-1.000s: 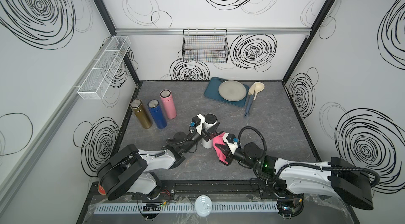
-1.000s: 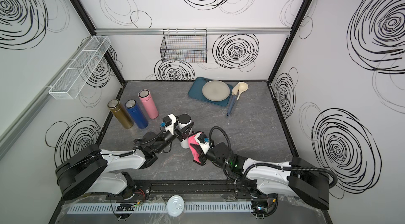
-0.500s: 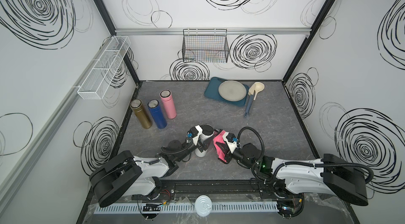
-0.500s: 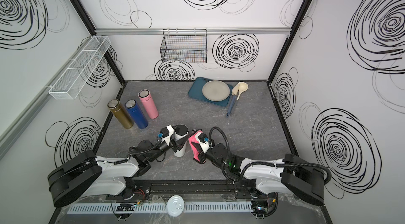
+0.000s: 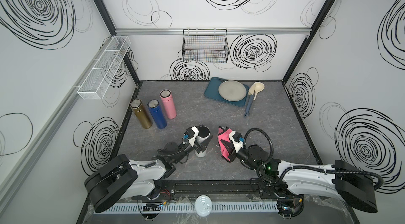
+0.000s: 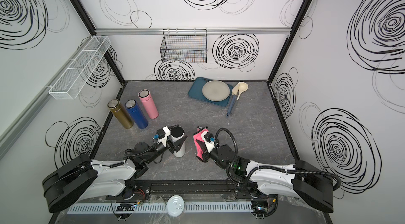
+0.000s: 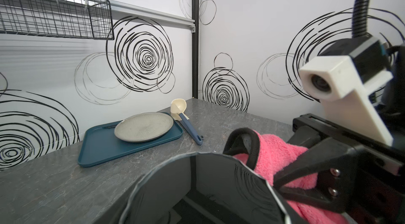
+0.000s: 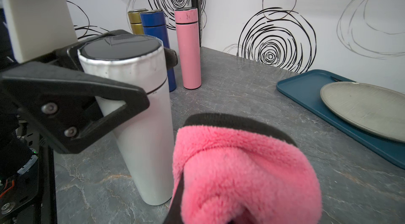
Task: Wipe the surface of the thermos
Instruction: Pick up the thermos from the center of the board.
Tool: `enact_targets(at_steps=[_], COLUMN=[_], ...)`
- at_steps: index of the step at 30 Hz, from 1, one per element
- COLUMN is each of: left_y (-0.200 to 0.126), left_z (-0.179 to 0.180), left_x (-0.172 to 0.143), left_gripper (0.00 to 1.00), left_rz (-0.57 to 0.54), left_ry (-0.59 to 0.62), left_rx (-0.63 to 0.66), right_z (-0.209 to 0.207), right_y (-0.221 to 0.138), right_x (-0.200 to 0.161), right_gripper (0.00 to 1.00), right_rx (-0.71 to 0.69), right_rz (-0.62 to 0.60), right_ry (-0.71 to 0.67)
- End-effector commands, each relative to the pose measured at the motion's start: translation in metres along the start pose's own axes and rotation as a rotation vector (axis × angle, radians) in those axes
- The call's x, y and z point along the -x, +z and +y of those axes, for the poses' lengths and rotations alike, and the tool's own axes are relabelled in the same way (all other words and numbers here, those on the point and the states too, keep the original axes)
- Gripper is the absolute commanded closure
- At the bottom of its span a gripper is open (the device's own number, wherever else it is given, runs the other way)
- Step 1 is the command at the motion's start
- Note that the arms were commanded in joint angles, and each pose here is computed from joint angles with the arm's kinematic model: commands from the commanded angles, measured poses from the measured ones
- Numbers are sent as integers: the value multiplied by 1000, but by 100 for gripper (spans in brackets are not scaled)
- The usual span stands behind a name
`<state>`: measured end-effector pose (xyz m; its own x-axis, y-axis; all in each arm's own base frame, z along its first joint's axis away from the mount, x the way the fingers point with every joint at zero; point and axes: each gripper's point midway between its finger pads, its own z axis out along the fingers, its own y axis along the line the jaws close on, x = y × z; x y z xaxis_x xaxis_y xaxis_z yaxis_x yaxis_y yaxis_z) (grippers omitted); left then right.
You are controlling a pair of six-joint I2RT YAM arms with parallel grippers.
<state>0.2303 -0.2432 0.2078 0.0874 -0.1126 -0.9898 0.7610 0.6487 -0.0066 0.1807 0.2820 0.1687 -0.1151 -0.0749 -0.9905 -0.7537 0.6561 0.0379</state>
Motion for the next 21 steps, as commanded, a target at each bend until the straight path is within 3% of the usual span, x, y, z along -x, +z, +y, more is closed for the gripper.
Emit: enact_targets(at_steps=[1,10,16,18,21], left_y=[-2,-1,-2,-3,-1], left_z=[8,14,19,18,20], left_x=[6,8,5,7,9], left_gripper=[21,28,25,37,78], left_rz=[1,2,10,4,4], left_ry=[0,-21,-32,-35,-39], left_rx=[33,35,49,43,47], right_z=[-3,3,5,6,8], right_y=[-1,-1,0,0,1], right_x=[3,6,9,8,10], right_gripper=[100,100,100,100,100], right_rx=[-11,21,30,35,45], right_rz=[-15,-20,-22,-20,-23], right_ry=[-2,6,6,4,6])
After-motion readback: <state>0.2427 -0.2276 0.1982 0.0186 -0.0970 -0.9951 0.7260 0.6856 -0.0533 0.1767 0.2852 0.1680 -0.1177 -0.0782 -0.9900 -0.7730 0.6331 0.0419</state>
